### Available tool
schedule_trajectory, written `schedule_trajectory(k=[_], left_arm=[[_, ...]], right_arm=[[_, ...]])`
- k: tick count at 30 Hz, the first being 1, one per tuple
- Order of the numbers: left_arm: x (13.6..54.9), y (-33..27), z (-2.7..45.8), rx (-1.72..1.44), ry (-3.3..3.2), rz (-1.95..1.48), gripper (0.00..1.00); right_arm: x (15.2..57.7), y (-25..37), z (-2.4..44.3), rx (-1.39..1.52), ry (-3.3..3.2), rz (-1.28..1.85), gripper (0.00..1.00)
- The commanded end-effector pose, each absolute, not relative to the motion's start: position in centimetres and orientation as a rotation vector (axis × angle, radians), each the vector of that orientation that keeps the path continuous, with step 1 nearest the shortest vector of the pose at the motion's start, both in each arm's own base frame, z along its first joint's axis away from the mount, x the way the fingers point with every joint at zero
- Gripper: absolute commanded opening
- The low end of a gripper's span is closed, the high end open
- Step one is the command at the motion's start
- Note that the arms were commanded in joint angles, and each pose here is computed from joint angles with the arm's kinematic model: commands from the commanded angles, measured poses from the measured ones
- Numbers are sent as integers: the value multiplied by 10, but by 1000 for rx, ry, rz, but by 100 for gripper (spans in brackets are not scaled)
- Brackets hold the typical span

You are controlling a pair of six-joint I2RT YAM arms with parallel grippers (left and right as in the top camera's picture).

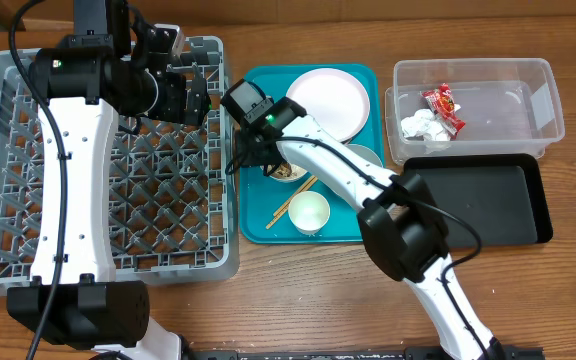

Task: Sort waste into correct bins and load items into the dishwasher
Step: 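Grasp the white bowl of rice with the right gripper and lift, then tip the rice bowl over the black tray to dump the scraps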

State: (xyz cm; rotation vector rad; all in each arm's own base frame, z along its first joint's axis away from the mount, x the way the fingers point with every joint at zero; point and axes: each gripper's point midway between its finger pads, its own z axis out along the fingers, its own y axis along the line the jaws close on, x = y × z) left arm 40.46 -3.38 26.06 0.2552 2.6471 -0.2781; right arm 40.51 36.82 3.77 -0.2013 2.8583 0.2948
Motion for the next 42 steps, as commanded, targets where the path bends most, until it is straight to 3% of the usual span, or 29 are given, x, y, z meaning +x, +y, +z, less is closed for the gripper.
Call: schedule_trajectory(k=[1,5,10,12,28,38,42], left_arm=[[408,-34,266,239,2633,-272,100],[408,-34,266,239,2633,-272,100],[408,-34,266,239,2633,-272,100],[408,-34,266,239,2633,-272,100],[408,-34,266,239,2633,-272,100],[408,-34,266,239,2633,-272,100],[408,-34,266,239,2633,-272,100]], right_arm=[[412,361,34,-177,2850,254,37],[412,361,34,-177,2851,253,18],[411,361,37,-178,2851,252,12],[410,360,45,-178,2850,254,4],[408,324,209,-200,2728,321,4],[373,225,294,-41,2736,275,4],[360,203,318,-31,2725,406,4]])
